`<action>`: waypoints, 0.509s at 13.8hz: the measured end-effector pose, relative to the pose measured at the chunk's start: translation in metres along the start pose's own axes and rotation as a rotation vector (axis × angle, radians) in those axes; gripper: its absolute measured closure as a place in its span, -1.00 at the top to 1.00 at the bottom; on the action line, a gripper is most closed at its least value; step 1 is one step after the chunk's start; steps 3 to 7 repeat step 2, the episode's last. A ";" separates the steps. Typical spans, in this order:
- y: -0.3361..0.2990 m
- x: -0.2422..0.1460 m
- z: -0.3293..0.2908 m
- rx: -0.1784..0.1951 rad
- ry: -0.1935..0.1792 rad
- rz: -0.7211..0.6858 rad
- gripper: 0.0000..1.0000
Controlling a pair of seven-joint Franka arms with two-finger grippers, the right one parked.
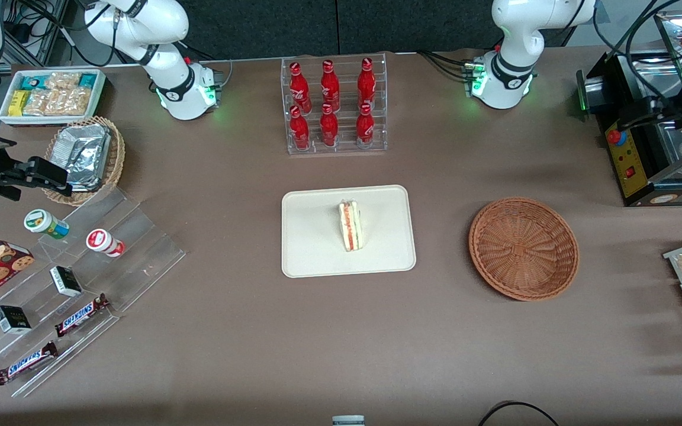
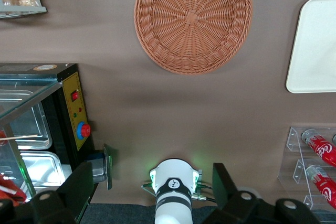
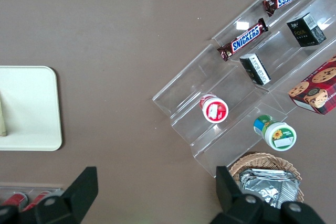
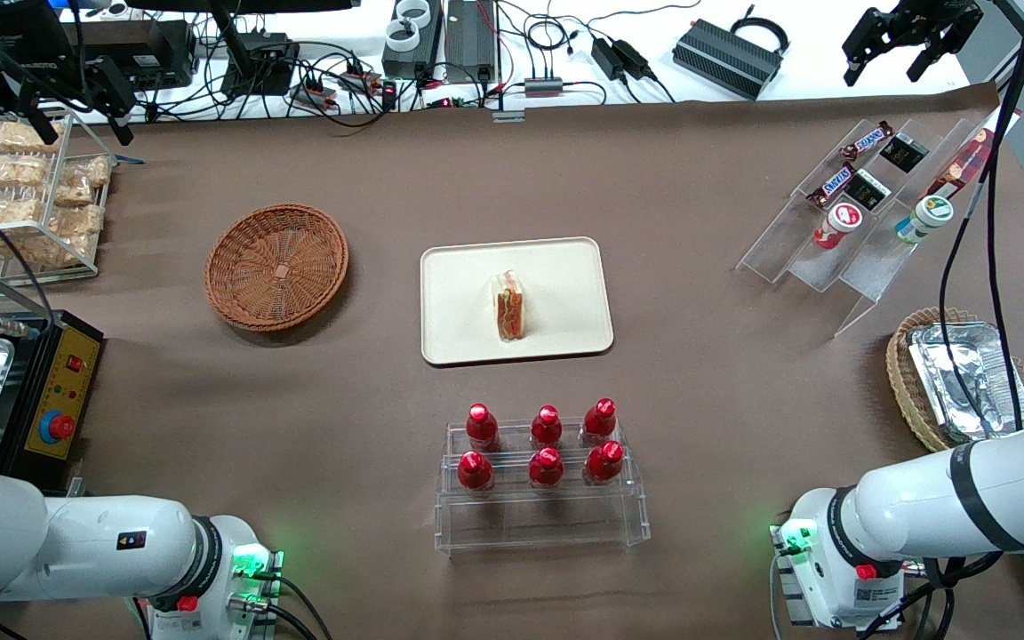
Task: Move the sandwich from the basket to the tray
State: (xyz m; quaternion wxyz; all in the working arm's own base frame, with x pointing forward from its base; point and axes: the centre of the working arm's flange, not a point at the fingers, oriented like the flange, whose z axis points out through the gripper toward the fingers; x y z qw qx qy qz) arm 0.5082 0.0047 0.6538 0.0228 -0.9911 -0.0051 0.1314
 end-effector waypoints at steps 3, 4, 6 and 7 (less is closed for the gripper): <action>0.005 -0.007 -0.004 0.002 0.010 0.005 1.00; 0.005 -0.007 -0.004 0.002 0.010 0.005 1.00; 0.005 -0.007 -0.004 0.002 0.010 0.005 1.00; 0.005 -0.007 -0.004 0.002 0.010 0.005 1.00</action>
